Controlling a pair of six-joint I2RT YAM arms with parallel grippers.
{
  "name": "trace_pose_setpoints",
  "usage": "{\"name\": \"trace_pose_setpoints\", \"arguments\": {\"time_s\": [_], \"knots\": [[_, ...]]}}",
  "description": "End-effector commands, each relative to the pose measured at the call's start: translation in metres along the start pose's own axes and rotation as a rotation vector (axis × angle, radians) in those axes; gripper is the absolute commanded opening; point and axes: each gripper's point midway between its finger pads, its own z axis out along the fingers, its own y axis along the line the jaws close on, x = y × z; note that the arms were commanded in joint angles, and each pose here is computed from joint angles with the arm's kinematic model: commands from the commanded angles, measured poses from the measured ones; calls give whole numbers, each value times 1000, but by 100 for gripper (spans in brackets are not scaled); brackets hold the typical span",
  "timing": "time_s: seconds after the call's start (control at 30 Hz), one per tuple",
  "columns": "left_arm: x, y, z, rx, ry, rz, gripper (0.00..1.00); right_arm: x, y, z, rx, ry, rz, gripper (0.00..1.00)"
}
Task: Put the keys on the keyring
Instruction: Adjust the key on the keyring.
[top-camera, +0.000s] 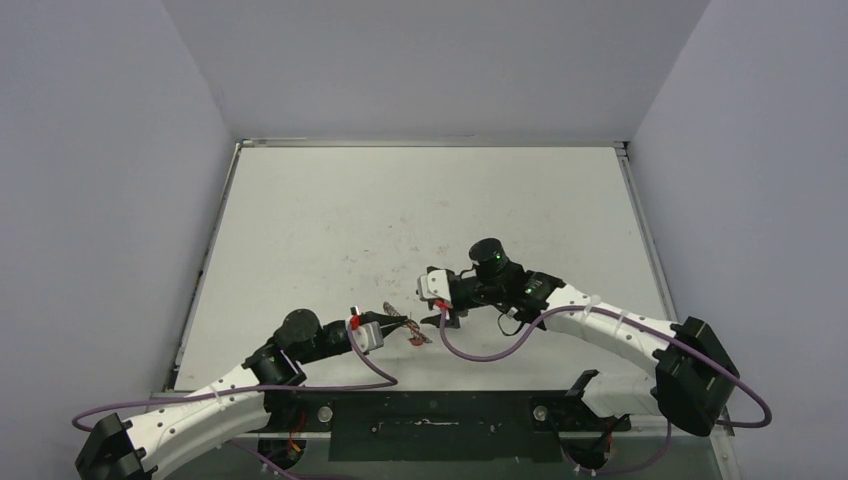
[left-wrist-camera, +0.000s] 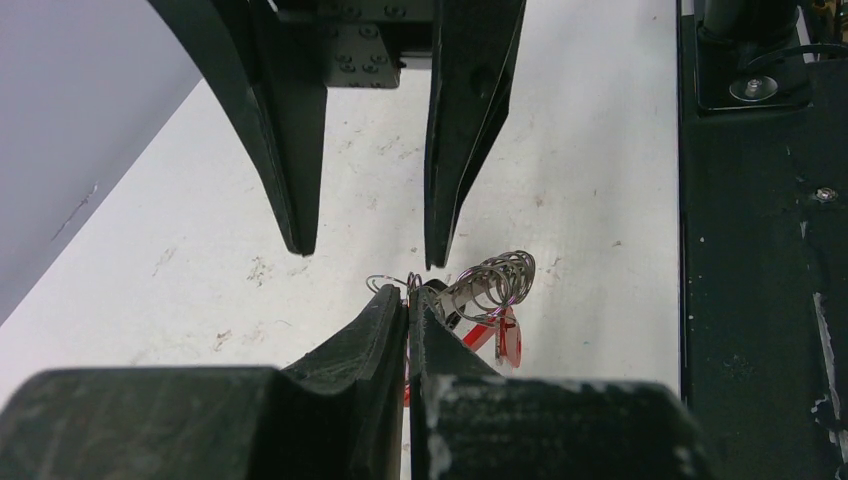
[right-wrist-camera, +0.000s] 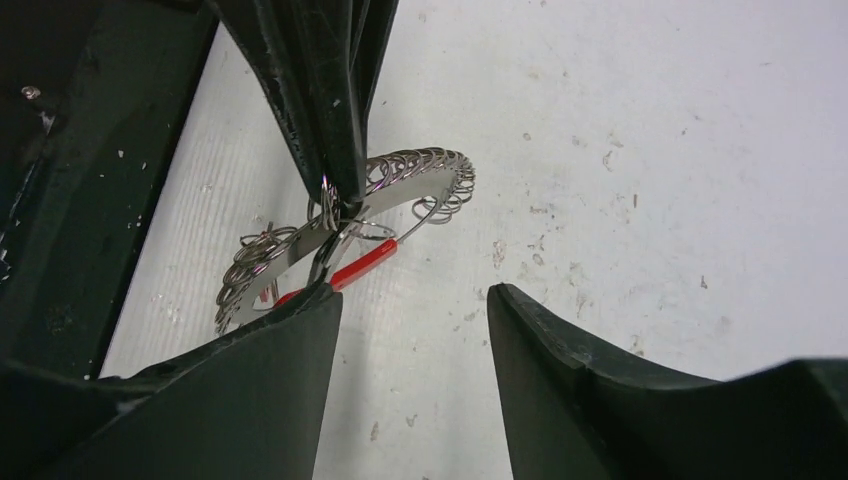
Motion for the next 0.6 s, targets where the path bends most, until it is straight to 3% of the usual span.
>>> {"name": "trace_pose_setpoints", "arguments": {"time_s": [0.0,0.37,0.57], "knots": [[-21,2,1,5,-73,38,0,-15,1,-19,-35,-11,-119,58],[-21,-1,2,20,-75,30,0,-42,8,-6,-164,-92,-209,57],[-21,-2,2,25,-75,28,0,-44,12,5,-222,-111,-225,47]]}}
